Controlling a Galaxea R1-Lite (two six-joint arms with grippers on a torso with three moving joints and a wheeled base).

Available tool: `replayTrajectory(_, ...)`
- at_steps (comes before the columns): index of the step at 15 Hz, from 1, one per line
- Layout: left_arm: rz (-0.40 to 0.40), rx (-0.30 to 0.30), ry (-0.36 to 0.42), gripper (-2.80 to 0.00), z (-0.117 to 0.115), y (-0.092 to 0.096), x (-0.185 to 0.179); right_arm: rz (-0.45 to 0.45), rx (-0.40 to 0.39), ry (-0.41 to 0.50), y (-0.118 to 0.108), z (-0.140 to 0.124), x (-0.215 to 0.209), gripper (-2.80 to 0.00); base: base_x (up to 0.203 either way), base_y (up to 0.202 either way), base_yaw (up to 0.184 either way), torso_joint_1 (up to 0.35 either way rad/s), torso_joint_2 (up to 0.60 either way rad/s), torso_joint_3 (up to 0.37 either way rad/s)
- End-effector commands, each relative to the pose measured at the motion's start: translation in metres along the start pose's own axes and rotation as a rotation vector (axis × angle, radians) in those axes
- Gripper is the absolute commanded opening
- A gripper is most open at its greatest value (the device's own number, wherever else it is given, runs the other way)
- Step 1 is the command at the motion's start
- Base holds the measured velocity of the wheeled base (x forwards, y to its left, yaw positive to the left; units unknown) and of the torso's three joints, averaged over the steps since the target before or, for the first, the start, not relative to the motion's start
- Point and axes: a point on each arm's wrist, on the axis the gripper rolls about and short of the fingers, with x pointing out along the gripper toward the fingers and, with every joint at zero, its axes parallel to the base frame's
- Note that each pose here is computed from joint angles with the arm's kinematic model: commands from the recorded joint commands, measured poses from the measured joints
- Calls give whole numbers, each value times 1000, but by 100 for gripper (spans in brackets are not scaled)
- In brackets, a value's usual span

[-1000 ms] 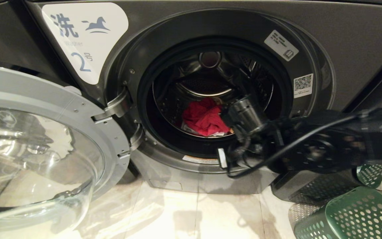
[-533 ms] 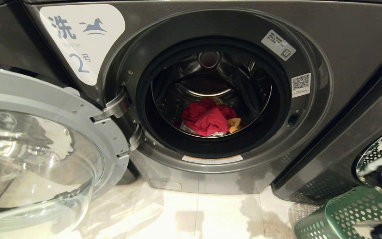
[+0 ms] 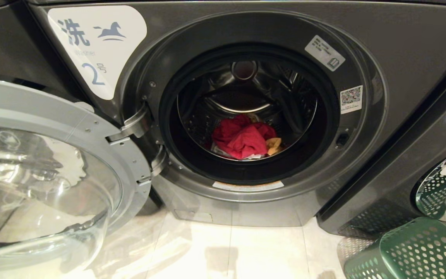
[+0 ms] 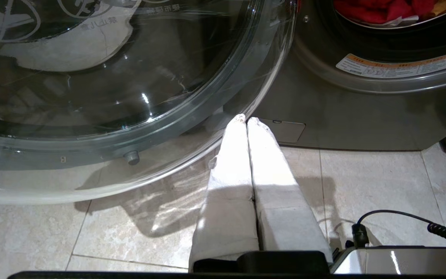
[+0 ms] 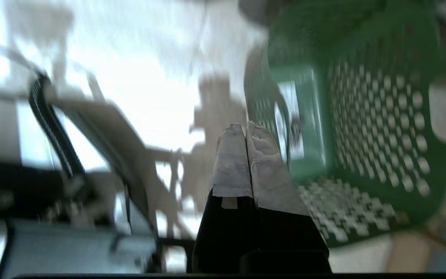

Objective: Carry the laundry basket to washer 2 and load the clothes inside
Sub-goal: Close the washing machine door with the left hand

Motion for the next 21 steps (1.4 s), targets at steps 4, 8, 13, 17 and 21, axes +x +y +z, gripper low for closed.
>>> replayTrajectory(4, 0, 0, -2, -280, 0, 0, 0, -64, 35, -422, 8, -28, -12, -280, 0, 0, 0, 0, 0, 0)
replayTrajectory(8, 0, -1, -1, -280, 0, 0, 0, -42, 63, -529, 9, -35, -17, -280, 0, 0, 0, 0, 0, 0)
replayTrajectory(13, 0, -1, -1, -280, 0, 0, 0, -39, 73, -530, 9, -35, -17, -280, 0, 0, 0, 0, 0, 0)
replayTrajectory(17, 0, -1, -1, -280, 0, 0, 0, -40, 76, -529, 9, -35, -17, -280, 0, 0, 0, 0, 0, 0)
replayTrajectory(21, 0, 0, -1, -280, 0, 0, 0, -40, 77, -529, 9, -35, -17, -280, 0, 0, 0, 0, 0, 0)
